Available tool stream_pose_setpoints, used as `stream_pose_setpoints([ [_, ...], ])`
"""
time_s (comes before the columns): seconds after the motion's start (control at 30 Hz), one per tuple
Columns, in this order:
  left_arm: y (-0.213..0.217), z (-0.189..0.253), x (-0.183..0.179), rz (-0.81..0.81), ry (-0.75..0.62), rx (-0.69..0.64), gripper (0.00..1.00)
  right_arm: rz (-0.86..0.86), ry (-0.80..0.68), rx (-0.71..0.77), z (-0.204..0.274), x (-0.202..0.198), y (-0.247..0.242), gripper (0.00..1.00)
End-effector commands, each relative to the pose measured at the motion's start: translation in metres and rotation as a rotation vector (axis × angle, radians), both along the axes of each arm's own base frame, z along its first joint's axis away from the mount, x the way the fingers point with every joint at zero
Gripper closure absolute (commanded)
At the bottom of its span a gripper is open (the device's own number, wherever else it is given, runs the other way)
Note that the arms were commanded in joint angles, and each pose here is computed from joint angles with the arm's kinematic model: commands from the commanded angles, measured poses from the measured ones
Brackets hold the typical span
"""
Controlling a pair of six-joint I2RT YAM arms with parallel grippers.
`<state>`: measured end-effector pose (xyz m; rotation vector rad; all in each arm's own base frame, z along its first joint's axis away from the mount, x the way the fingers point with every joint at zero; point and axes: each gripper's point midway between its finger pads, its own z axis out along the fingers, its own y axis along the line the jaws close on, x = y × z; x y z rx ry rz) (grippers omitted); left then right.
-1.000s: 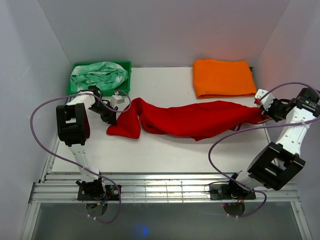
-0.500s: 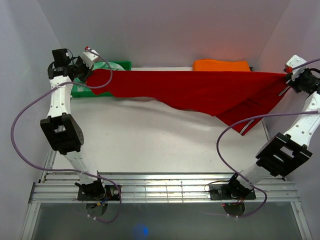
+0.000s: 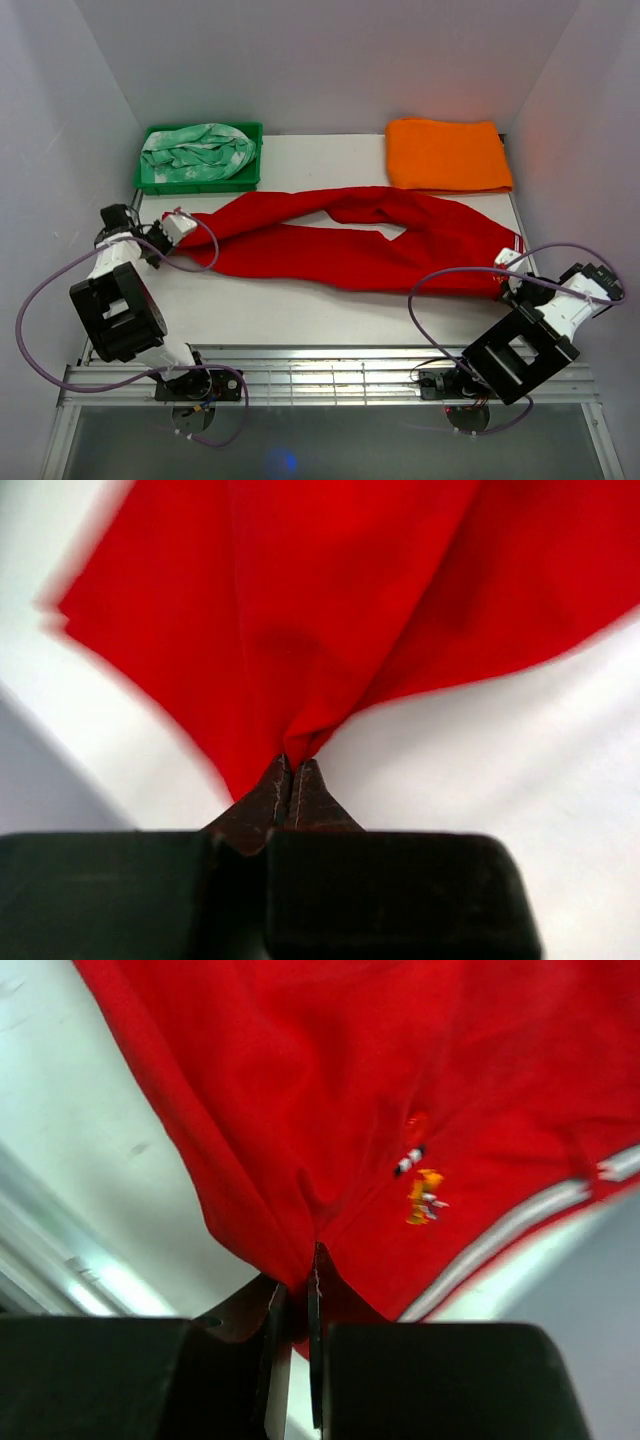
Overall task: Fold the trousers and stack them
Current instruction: Flatten the trousers out
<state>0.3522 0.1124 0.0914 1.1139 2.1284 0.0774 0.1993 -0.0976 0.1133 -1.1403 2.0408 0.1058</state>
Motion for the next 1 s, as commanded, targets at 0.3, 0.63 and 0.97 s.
stream_pose_setpoints([
  [0.3, 0.020, 0.010, -0.056, -0.080, 0.111, -0.016, 0.19, 0.440, -0.116, -0.388, 0.022, -0.008, -0.014, 0.35],
  [0.63, 0.045, 0.019, -0.016, 0.171, 0.150, -0.186, 0.15, 0.217, -0.102, -0.278, 0.069, 0.033, -0.057, 0.17],
  [0.97, 0.039, -0.033, -0.042, 0.305, 0.367, -0.275, 0.14, 0.154, 0.064, -0.228, 0.027, 0.014, -0.052, 0.19],
])
